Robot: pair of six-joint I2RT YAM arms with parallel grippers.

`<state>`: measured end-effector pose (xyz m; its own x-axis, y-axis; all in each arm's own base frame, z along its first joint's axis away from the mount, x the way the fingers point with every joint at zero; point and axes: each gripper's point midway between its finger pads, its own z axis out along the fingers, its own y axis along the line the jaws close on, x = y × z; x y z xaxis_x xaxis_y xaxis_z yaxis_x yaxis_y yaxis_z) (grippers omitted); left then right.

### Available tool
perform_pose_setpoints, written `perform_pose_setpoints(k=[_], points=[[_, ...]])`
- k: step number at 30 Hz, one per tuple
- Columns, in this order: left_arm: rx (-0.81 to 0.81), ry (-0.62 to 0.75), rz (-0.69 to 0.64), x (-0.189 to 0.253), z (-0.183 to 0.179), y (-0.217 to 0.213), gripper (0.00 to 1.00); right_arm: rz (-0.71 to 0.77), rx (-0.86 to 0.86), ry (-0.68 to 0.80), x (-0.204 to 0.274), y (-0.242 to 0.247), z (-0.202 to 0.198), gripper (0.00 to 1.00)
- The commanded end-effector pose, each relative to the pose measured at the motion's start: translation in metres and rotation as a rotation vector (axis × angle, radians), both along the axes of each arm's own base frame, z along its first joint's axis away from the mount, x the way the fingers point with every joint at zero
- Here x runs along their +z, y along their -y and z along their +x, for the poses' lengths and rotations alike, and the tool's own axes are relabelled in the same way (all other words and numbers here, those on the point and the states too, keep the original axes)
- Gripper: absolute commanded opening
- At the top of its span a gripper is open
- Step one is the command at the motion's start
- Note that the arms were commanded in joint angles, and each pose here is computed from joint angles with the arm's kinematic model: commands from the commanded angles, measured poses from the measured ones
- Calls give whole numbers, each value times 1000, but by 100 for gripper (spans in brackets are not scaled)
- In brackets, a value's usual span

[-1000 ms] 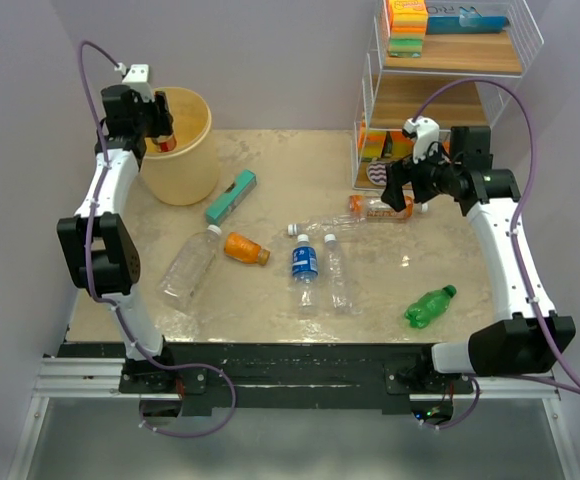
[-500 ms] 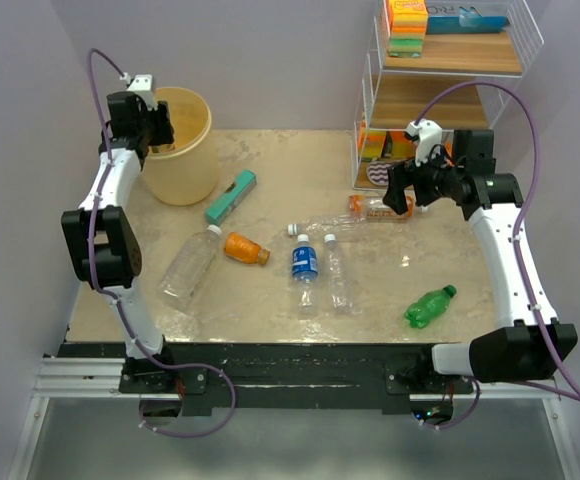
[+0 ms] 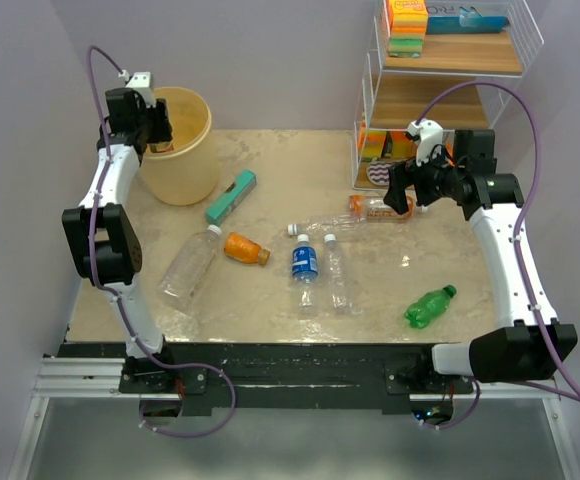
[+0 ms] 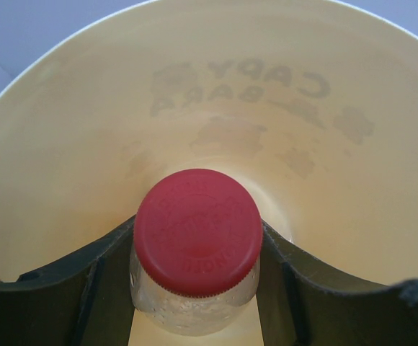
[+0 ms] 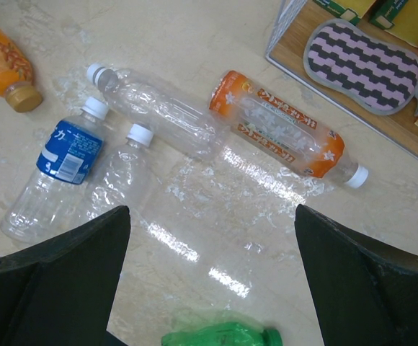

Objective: Put the plastic bottles in the bin
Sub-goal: Place the plastic bottle in the trash bin.

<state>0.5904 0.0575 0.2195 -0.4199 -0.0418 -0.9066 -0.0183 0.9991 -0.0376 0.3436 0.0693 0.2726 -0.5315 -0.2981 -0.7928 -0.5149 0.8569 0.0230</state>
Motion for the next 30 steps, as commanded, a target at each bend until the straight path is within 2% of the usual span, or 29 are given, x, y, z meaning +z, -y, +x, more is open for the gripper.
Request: perform_pose_setpoints(k=[1,14,19,30], points=[[6,43,33,20,6,-10,35,8,5,41,10,0,-3,99],[5,48,31,30,-1,-11,60,16,2,25,9,-1,-4,99],[8,53,30,38,-6,-13,65,28,-3,20,9,-3,-2,99],[0,49,20,42,-12,-11,72,16,-8,19,7,0,-7,99]])
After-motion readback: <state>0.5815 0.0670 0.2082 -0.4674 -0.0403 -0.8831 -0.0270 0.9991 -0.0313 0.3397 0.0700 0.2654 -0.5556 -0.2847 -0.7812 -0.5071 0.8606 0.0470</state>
